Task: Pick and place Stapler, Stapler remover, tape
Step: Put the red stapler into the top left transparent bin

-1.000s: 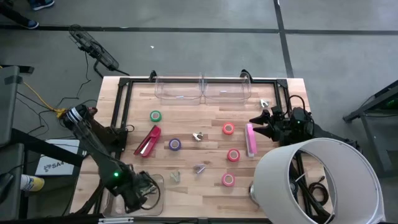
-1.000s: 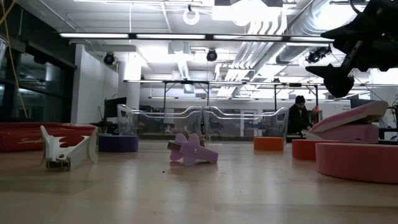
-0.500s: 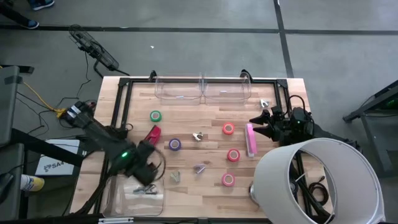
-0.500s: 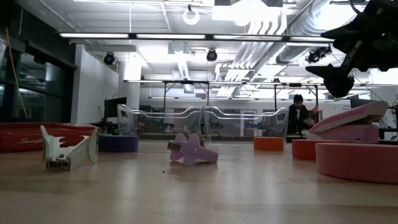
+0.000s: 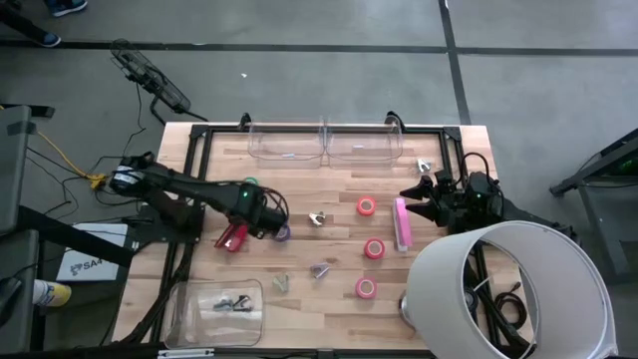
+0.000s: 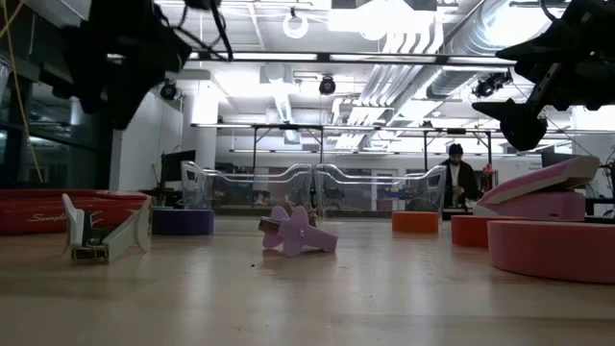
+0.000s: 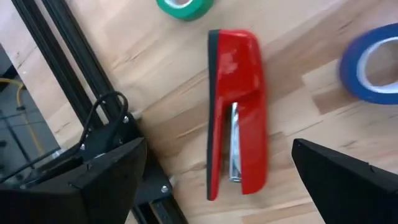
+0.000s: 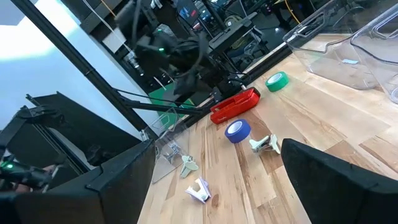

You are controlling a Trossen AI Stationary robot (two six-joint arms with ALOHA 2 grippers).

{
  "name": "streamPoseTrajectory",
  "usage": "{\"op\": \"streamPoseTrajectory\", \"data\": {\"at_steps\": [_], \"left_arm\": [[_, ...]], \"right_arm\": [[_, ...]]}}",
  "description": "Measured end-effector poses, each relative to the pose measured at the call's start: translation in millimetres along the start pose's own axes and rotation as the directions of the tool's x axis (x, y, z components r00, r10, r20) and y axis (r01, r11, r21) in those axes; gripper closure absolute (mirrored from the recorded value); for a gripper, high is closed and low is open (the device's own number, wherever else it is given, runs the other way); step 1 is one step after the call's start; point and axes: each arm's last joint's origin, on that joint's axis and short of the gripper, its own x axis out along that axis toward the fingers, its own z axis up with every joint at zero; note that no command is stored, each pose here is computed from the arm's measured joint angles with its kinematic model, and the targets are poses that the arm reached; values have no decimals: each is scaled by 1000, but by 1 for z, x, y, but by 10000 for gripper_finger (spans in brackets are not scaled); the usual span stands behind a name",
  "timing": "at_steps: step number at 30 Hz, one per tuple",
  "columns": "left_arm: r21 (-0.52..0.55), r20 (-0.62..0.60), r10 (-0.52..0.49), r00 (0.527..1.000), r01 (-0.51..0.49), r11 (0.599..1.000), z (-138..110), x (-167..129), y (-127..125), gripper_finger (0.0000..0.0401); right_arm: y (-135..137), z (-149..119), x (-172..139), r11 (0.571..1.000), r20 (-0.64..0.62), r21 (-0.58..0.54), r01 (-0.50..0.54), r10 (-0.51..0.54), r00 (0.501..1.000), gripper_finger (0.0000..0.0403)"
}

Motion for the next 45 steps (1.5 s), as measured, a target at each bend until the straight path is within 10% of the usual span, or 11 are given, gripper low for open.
{"op": "streamPoseTrajectory", "data": {"at_steps": [18,45], "left_arm": [[-66,-157,-119,980,109,992,20,81,1,6],[-7,-313,-142,939,147,989,-35,116,-7,7]], "right_arm": [[0,0,0,1000,0,0,0,0,1000,63],[0,0,0,1000,0,0,0,0,1000,63]]}}
